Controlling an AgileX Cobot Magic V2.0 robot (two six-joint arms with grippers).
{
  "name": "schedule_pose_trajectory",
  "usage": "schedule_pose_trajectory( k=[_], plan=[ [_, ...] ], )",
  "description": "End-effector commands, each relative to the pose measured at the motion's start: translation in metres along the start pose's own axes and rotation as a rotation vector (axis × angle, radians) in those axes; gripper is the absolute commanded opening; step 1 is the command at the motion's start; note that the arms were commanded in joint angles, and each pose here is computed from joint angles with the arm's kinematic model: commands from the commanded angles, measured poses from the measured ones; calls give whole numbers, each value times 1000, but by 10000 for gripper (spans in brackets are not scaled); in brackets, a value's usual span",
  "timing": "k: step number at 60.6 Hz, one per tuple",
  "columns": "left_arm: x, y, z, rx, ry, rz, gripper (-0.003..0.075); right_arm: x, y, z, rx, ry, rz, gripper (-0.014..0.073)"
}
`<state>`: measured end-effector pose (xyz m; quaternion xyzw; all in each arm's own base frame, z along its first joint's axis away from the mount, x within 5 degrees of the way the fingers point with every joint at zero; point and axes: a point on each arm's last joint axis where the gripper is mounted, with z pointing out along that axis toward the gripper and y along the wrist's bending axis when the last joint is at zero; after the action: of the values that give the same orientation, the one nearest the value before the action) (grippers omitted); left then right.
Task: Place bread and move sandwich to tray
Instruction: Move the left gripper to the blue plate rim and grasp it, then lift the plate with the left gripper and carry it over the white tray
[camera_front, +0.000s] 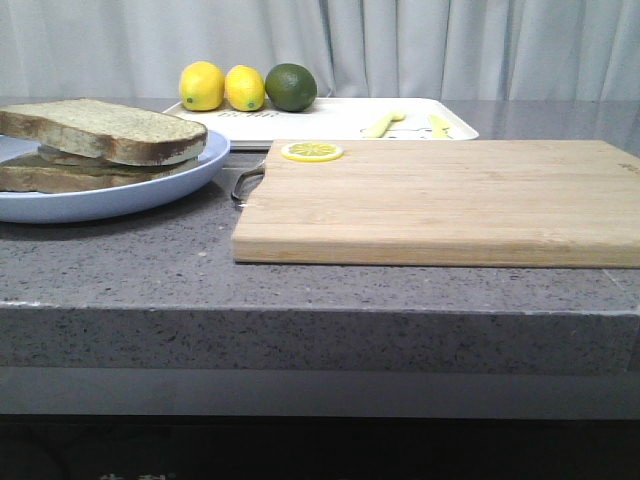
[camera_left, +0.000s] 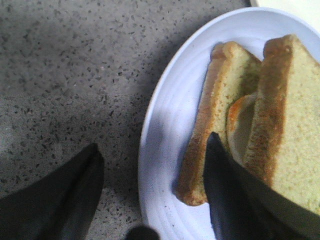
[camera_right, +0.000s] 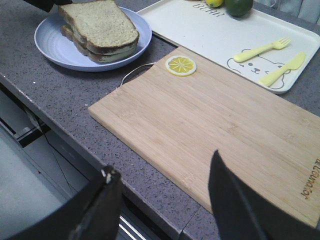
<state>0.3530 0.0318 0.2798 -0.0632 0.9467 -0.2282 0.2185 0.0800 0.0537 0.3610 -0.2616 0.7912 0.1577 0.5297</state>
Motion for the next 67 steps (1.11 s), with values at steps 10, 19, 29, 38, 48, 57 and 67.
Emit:
schedule_pose_trajectory(
  k=[10, 19, 29, 38, 48, 57, 67],
  plan=[
    [-10, -4, -5, 30, -56, -2, 421, -13, -2, -5, 19, -92, -5, 412],
    [-10, -3, -1, 32, -41, -4, 420, -13, -2, -5, 19, -92, -5, 412],
    [-9, -9, 3, 41, -30, 19, 361, -13, -2, -5, 19, -92, -5, 412],
    [-8, -14, 5, 40, -20, 36, 291, -13, -2, -5, 19, -92, -5, 412],
    [-8, -13, 5, 24, -22, 47, 217, -13, -2, -5, 19, -92, -5, 412],
    [-8, -13, 5, 22, -27, 48, 126, -13, -2, -5, 19, -92, -5, 412],
    [-8, -13, 5, 22, -27, 48, 13, -13, -2, -5, 19, -92, -5, 412]
  ],
)
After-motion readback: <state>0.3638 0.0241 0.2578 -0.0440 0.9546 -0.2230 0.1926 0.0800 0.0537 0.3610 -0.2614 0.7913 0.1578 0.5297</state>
